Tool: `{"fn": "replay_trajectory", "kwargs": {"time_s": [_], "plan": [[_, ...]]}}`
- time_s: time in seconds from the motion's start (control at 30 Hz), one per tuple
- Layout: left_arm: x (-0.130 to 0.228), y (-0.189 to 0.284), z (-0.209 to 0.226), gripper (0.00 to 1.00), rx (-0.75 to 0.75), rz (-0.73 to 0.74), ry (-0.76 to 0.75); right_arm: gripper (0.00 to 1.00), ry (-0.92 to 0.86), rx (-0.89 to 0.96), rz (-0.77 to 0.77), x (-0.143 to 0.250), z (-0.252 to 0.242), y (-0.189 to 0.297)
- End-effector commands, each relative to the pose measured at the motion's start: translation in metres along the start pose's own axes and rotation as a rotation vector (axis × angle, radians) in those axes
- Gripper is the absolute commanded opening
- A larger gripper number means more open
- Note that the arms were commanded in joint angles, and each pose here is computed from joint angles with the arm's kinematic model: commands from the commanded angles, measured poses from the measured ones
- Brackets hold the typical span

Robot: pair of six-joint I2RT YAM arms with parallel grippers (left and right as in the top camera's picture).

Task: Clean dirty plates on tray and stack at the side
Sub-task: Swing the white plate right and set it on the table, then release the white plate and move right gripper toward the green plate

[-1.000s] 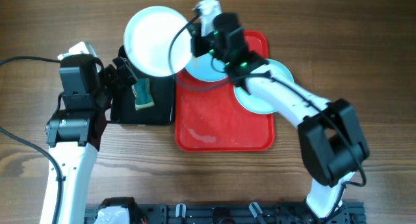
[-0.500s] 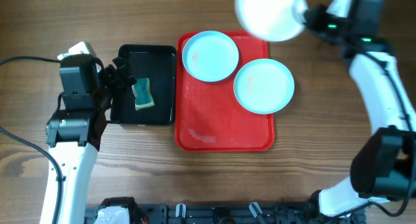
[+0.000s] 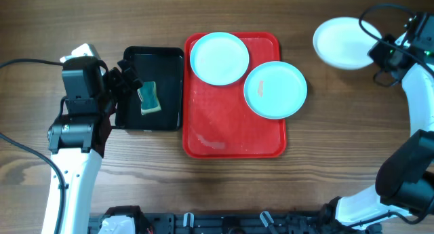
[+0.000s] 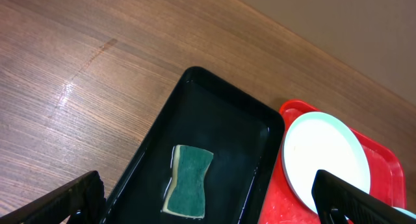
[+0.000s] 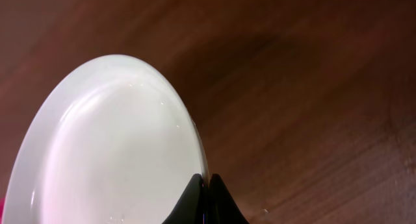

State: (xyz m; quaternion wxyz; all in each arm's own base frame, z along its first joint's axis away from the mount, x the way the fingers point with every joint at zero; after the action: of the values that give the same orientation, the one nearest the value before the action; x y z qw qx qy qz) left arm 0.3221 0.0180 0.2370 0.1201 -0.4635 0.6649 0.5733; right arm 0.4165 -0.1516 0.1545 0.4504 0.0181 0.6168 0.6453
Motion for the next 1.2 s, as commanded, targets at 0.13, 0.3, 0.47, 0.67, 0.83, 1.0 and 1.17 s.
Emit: {"fn": "replay_trajectory", "kwargs": {"time_s": [0.13,0.3,0.47,0.67,0.83,1.0,1.17], "plan": [[-0.006,0.002,0.001,1.00,-0.008,-0.020,0.002,0.04,0.038,0.048,0.149,0.046,-0.006,-0.047],[-0.006,0.002,0.001,1.00,-0.008,-0.020,0.002,0.04,0.090,0.058,0.169,0.056,0.002,-0.057],[-0.006,0.002,0.001,1.00,-0.008,-0.020,0.002,0.09,0.092,0.055,0.163,0.055,0.003,-0.057],[-0.006,0.002,0.001,1.00,-0.008,-0.020,0.002,0.35,0.118,0.025,0.174,0.057,0.007,-0.057],[-0.006,0.002,0.001,1.00,-0.008,-0.020,0.002,0.38,0.125,-0.124,0.265,0.068,0.029,-0.038],[-0.006,0.002,0.001,1.00,-0.008,-0.020,0.002,0.30,0.100,-0.282,0.565,0.122,0.044,0.008],[-0.006,0.002,0.001,1.00,-0.008,-0.020,0.002,0.31,0.200,-0.238,0.808,0.180,0.050,0.036]]}}
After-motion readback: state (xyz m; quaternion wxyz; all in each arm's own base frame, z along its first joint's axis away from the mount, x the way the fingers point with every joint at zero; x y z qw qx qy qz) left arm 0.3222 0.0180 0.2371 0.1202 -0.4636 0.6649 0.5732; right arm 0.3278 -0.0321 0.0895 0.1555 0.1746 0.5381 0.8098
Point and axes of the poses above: each gripper's point midway between its finger pads, its own y axis back along the fingers, its own z axis along the line the jaws close on, x = y × z, the point moved 3 cm from there along y, back along the fingers, and after that the axes turned 1 degree about y, right-handed, at the moved point
